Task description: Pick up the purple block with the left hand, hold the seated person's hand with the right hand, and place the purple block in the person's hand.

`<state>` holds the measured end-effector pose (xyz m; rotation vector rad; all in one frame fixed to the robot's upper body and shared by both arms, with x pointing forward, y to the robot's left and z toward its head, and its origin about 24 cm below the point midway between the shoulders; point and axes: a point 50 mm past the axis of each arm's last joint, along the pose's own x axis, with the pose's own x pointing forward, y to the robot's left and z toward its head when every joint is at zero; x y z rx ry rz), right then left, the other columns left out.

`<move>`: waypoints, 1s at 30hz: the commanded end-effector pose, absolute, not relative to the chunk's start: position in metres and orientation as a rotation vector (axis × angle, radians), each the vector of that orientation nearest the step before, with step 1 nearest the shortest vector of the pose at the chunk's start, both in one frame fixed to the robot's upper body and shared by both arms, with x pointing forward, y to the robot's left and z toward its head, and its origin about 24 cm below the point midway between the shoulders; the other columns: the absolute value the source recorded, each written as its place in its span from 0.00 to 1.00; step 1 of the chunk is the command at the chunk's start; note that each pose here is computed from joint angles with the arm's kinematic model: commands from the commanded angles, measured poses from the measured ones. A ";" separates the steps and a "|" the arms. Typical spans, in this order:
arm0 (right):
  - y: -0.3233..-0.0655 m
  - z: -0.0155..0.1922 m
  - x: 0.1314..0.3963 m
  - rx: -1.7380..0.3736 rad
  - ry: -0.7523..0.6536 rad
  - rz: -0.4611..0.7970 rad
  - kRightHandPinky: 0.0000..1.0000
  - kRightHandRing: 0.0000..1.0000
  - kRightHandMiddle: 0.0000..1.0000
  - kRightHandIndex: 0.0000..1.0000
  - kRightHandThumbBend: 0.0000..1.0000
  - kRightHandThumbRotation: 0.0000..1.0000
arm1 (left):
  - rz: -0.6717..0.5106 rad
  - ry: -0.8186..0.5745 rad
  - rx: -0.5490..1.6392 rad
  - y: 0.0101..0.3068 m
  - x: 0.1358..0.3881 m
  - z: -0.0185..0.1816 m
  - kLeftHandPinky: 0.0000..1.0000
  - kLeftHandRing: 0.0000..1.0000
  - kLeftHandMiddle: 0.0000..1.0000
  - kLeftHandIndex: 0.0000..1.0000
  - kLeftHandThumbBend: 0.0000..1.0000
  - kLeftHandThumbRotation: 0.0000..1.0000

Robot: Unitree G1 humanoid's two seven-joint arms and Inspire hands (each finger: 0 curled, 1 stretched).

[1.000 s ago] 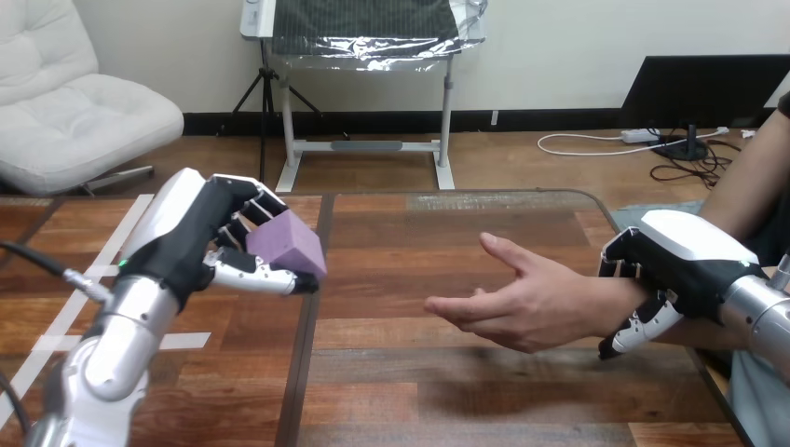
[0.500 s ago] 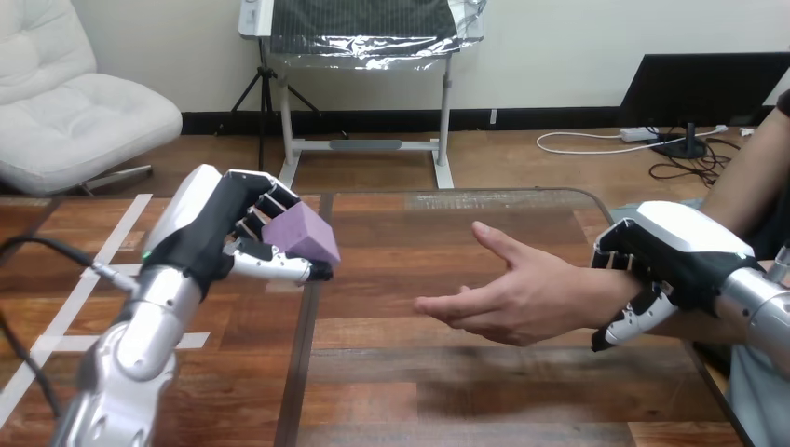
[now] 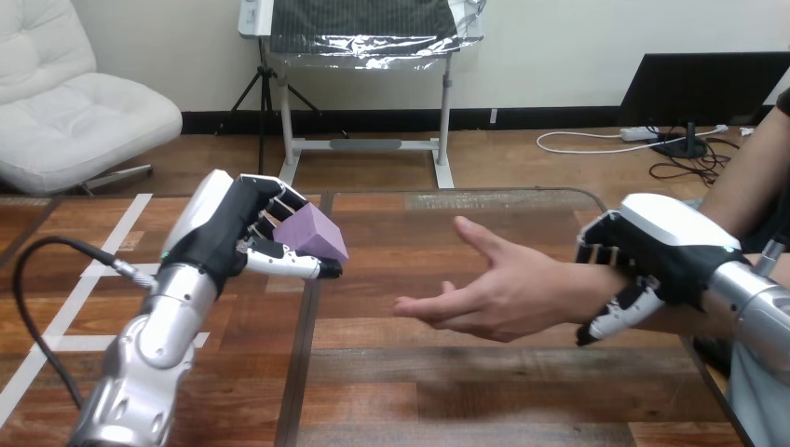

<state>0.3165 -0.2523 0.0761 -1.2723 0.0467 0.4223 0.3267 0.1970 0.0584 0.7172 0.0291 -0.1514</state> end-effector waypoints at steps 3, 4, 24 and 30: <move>-0.230 0.078 0.317 -1.195 -0.032 0.440 0.29 0.35 0.41 0.44 0.88 0.03 | -0.148 -0.073 0.684 0.181 0.350 0.084 0.35 0.41 0.45 0.47 0.64 0.00; -0.229 0.078 0.317 -1.195 -0.034 0.441 0.30 0.35 0.41 0.44 0.88 0.03 | -0.151 -0.068 0.681 0.180 0.351 0.084 0.35 0.41 0.45 0.47 0.64 0.00; -0.211 0.089 0.311 -1.156 -0.078 0.454 0.32 0.38 0.44 0.45 0.87 0.05 | -0.220 -0.065 0.701 0.154 0.364 0.083 0.32 0.39 0.44 0.47 0.64 0.00; -0.206 0.092 0.309 -1.146 -0.092 0.451 0.31 0.37 0.43 0.44 0.87 0.06 | -0.248 -0.074 0.710 0.146 0.366 0.083 0.30 0.38 0.43 0.47 0.64 0.00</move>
